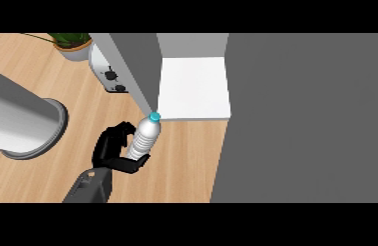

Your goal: Pick up the bottled water, place it into the cabinet and close the cabinet

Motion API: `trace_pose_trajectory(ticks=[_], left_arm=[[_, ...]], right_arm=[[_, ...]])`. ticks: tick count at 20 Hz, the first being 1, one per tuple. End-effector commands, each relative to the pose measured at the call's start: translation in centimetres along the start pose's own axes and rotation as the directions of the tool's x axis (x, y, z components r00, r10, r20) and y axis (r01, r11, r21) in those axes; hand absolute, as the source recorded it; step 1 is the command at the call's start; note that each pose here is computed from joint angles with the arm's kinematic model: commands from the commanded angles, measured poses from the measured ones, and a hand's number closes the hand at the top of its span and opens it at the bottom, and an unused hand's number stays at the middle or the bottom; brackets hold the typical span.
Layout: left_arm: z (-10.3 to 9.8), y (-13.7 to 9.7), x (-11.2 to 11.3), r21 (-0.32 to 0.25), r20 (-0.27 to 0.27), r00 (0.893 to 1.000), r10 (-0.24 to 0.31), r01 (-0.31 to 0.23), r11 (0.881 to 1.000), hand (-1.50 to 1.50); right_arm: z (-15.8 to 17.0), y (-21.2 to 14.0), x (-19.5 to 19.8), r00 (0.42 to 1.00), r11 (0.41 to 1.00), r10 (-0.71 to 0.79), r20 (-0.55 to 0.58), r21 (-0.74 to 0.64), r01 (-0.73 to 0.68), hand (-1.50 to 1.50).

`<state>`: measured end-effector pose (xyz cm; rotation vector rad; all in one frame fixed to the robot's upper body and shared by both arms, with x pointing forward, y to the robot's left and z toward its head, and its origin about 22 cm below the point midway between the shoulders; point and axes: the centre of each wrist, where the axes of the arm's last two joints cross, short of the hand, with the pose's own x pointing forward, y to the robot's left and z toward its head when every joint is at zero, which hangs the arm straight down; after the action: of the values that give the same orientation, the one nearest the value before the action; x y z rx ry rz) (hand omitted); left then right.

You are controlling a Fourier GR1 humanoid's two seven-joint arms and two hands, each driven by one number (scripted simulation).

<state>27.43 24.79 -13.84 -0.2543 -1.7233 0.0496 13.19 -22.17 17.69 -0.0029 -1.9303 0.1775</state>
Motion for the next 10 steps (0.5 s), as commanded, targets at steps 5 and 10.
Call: trace_pose_trajectory(ticks=[5, 10], left_arm=[[-3.1, -4.5, 0.1, -0.044, 0.072, 0.988, 0.136, -0.133, 0.990, 1.50], [-6.8, -7.7, 2.2, -0.082, 0.058, 0.987, 0.149, -0.144, 0.986, 1.50]], right_arm=[[2.1, -2.9, 1.8, 0.998, 0.999, -0.047, 0.045, 0.016, 0.047, -1.50], [1.2, -4.3, 0.4, 0.998, 0.999, -0.045, 0.034, -0.006, 0.046, -1.50]])
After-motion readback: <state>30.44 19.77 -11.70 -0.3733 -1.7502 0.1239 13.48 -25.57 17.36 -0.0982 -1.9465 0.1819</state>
